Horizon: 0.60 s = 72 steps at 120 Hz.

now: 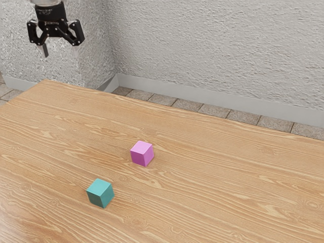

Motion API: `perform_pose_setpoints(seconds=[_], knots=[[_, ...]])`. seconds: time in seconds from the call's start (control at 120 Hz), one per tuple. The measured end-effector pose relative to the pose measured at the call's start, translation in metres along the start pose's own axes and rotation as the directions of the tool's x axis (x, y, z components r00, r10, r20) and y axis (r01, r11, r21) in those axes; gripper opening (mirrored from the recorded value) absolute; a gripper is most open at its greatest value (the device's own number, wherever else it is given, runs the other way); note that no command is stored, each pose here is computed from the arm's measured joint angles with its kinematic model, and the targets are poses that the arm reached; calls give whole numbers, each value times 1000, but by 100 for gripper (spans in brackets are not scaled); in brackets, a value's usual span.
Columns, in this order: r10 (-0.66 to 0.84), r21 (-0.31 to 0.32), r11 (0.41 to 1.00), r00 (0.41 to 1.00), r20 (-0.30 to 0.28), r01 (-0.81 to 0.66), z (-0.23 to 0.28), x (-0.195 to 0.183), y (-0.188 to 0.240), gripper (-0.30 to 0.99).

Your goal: Pick up the blue block with one arm, and put the blue block on the pink block with one arm

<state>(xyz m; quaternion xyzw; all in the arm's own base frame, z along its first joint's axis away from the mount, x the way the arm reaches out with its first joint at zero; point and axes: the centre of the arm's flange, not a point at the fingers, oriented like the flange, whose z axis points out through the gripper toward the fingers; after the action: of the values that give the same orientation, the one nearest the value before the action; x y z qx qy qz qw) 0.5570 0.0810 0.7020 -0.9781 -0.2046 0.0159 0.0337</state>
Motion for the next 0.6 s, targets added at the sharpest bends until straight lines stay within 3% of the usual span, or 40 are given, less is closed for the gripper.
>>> perform_pose_setpoints(seconds=[0.117,0.2,0.283,0.533,0.6], knots=[[-26,-4,1000,1000,-10,26,-8,-3,-2,69],[-38,-73,997,980,-197,24,-94,-44,-9,69],[-10,-101,995,966,-258,-17,-118,-62,12,69],[-9,-110,994,967,-254,-20,-107,-53,38,69],[-6,-83,997,983,-185,-10,-69,-33,49,69]])
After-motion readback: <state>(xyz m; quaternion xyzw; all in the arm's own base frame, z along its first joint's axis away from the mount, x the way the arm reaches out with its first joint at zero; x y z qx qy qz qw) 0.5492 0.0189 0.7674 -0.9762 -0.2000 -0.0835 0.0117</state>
